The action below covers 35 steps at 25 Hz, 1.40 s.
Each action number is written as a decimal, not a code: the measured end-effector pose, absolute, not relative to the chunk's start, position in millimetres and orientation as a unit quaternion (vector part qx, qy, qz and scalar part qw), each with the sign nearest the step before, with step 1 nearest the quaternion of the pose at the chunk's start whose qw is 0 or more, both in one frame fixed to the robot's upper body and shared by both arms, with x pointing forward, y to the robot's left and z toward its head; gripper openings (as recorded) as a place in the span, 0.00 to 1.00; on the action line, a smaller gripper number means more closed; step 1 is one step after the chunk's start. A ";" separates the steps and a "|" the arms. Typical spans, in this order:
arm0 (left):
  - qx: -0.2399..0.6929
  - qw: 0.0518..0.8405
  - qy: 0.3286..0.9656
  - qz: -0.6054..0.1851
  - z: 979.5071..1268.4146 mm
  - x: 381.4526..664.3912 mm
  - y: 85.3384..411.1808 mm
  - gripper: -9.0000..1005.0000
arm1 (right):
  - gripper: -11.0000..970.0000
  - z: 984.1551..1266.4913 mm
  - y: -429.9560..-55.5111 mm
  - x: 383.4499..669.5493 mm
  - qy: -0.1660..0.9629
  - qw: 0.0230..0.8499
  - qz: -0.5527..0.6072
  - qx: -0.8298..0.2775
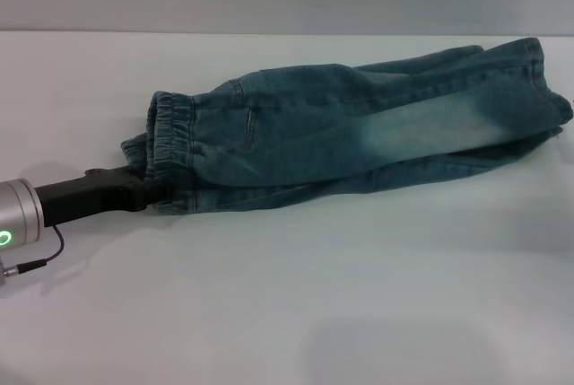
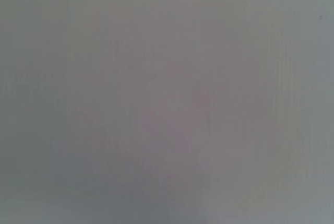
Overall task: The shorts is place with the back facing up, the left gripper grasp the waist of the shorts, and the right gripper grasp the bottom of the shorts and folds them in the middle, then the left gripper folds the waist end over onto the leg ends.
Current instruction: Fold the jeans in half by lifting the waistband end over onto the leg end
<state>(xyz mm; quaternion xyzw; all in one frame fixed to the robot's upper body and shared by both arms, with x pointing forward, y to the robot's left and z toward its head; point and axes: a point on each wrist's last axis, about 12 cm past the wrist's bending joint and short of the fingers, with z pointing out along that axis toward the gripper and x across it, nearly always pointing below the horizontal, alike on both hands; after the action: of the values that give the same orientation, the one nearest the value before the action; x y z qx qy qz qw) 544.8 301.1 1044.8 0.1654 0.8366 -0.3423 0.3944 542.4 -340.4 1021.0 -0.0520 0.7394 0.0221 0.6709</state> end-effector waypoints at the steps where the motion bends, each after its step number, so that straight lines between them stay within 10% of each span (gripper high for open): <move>1: 0.166 0.394 0.837 -0.342 1044.7 544.4 301.6 0.68 | 0.66 1020.8 -340.5 542.1 0.740 0.671 0.022 -0.052; 15: 0.175 0.395 0.832 -0.348 1047.5 543.8 301.8 0.20 | 0.66 1019.6 -341.9 540.0 0.741 0.670 0.021 -0.050; 35: 0.178 0.414 0.805 -0.386 1061.2 543.2 299.5 0.10 | 0.65 1021.1 -336.7 542.2 0.736 0.674 0.026 -0.054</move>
<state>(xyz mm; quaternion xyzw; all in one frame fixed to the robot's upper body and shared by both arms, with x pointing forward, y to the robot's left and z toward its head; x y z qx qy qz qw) 543.2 299.5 1061.2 0.1775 0.8050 -0.3861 0.4141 542.2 -336.7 1021.1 -0.0541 0.7360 0.0261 0.6743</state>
